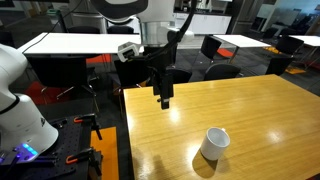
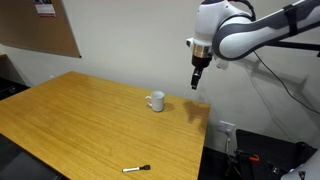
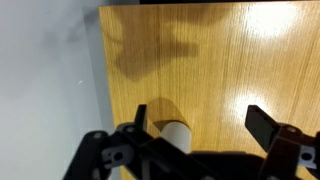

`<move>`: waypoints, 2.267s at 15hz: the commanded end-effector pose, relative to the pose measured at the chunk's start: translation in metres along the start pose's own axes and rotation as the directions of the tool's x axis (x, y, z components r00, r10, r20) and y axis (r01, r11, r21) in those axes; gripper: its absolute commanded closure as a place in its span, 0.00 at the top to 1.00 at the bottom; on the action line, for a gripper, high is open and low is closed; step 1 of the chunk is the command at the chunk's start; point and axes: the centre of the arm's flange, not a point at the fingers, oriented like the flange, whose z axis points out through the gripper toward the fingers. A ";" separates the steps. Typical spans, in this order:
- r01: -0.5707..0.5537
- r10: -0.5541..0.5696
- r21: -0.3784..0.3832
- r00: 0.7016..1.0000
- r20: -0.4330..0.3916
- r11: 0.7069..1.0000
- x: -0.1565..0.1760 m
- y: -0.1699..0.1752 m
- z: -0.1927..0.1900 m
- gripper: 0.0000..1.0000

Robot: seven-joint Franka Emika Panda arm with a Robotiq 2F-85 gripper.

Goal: Move the mug forward then put the marker inside the mug

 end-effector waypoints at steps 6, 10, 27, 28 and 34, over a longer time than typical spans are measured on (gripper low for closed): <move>-0.004 0.004 0.005 1.000 -0.014 1.000 0.007 -0.003 0.005 1.00; -0.004 0.005 0.011 0.999 -0.036 1.000 0.021 -0.003 0.016 1.00; 0.115 -0.112 0.012 0.983 -0.146 0.993 0.071 0.001 0.052 1.00; 0.122 -0.118 0.021 0.981 -0.151 0.992 0.074 0.002 0.055 1.00; 0.102 -0.096 0.025 0.983 -0.159 0.995 0.097 0.017 0.066 1.00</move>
